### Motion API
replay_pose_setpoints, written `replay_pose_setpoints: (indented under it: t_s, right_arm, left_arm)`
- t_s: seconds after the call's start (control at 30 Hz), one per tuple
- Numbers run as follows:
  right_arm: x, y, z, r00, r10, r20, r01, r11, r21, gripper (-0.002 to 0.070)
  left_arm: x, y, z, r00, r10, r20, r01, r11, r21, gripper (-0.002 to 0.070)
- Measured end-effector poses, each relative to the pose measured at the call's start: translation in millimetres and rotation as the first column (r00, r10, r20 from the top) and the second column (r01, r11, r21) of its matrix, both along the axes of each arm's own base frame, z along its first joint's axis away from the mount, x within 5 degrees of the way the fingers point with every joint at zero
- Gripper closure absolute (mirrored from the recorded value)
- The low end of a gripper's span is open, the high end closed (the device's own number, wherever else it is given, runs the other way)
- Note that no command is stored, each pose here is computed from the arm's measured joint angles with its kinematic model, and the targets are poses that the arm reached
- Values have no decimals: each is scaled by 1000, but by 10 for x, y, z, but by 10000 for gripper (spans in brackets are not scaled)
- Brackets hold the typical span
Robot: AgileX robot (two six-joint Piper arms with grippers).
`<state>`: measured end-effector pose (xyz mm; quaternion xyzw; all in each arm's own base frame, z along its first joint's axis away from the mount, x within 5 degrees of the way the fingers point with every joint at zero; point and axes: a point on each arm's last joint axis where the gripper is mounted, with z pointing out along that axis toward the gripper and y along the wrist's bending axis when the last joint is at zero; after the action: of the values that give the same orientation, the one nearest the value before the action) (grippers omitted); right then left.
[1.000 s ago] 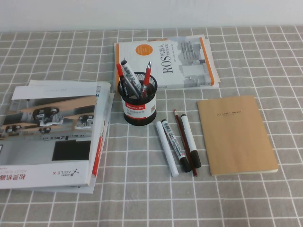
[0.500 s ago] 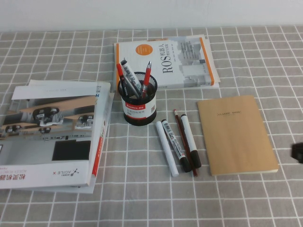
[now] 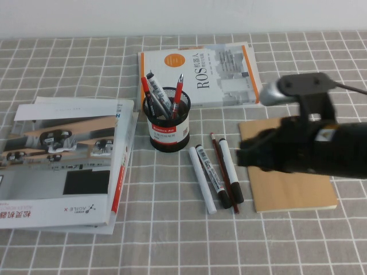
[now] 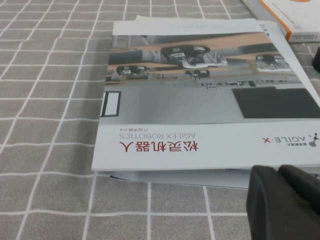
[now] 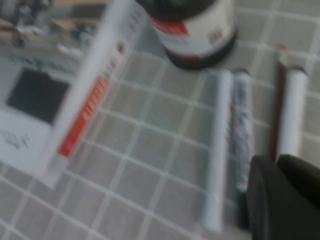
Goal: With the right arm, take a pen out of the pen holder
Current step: 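Take a marker out of the pen holder and lay it on the table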
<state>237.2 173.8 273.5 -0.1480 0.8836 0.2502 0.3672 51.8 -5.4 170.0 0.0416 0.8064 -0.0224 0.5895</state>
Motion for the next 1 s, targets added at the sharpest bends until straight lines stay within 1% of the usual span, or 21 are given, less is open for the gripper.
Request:
replay_pose_setpoints:
  t_s: [0.07,0.17,0.2,0.27,0.33,0.53,0.6,0.73,1.0]
  right_arm:
    - [62,154,-11,1000,-6,27,5,999,34,688]
    - [164,294,-26,998,-32,53,28,997,72,685]
    - [204,323,-44,997,-46,57,42,996,82,679]
    - [290,369,-65,995,-71,67,64,993,96,644]
    - [357,408,-74,994,-87,72,79,991,108,598]
    - [569,558,-58,988,-137,69,124,978,167,367]
    - [657,617,-50,986,-148,79,132,975,181,323]
    - [857,756,-52,981,-171,91,149,966,211,292]
    - [1230,1026,-112,974,-198,114,164,953,255,285]
  left_arm:
    - [0,0,0,1000,0,0,0,1000,0,678]
    - [0,0,0,1000,0,0,0,1000,0,678]
    - [0,0,0,1000,0,0,0,1000,0,678]
    - [0,0,0,1000,0,0,0,1000,0,678]
    - [0,0,0,1000,0,0,0,1000,0,678]
    - [0,0,0,1000,0,0,0,1000,0,678]
    - [0,0,0,1000,0,0,0,1000,0,678]
    - [0,0,0,1000,0,0,0,1000,0,678]
    - [0,0,0,1000,0,0,0,1000,0,678]
